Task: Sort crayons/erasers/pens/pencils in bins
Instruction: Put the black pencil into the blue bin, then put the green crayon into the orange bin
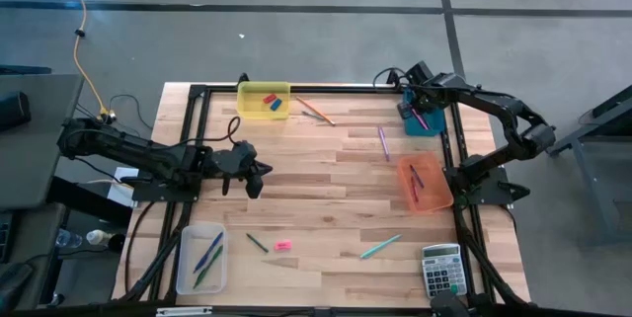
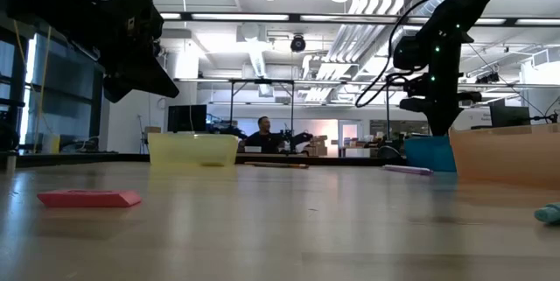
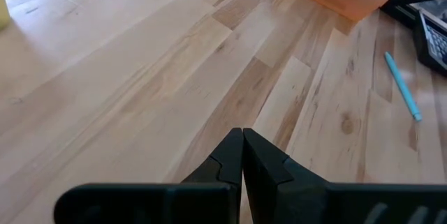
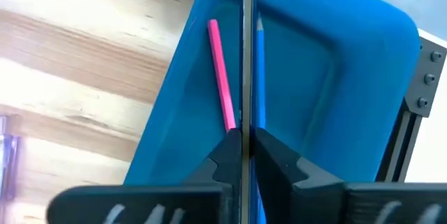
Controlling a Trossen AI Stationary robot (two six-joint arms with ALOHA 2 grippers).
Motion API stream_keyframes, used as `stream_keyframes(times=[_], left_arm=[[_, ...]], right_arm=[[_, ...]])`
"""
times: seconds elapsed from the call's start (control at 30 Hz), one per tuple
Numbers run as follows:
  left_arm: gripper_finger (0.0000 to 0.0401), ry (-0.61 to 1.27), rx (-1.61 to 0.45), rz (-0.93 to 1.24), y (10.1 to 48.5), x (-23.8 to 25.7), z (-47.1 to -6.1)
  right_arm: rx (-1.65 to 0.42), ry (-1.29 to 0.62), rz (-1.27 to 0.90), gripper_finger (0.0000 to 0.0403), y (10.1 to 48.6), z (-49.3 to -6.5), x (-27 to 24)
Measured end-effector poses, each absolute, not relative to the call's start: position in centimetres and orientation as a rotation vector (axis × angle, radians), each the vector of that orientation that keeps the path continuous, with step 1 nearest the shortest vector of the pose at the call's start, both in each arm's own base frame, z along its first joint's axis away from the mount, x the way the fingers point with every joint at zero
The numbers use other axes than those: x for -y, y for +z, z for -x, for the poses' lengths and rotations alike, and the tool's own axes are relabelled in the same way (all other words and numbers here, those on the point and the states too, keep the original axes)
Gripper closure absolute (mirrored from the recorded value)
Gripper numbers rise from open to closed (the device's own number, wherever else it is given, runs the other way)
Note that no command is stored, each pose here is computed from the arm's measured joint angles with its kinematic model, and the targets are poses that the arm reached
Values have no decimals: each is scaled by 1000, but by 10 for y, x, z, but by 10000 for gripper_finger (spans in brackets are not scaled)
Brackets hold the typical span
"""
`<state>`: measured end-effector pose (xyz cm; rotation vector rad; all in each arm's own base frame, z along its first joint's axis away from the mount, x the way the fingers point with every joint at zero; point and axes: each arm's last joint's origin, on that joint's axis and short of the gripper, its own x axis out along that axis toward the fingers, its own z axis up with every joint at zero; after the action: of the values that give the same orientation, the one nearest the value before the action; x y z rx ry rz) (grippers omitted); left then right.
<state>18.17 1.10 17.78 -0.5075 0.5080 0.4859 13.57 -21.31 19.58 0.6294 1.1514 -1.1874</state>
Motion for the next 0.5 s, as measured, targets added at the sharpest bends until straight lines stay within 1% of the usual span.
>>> stream_keyframes(times=[0.07, 0.33, 0.43, 0.5], left_arm=[[401, 484, -508, 511, 178, -11, -182], [401, 474, -510, 542, 178, -10, -182], [401, 447, -522, 552, 177, -10, -182], [401, 438, -531, 555, 177, -9, -182]], right_arm=[[-1147, -1195, -633, 366, 196, -136, 213], [-1114, -1231, -670, 294, 196, -136, 214], [-1114, -1225, -689, 287, 199, -134, 210], [-1097, -1206, -689, 296, 206, -135, 204]])
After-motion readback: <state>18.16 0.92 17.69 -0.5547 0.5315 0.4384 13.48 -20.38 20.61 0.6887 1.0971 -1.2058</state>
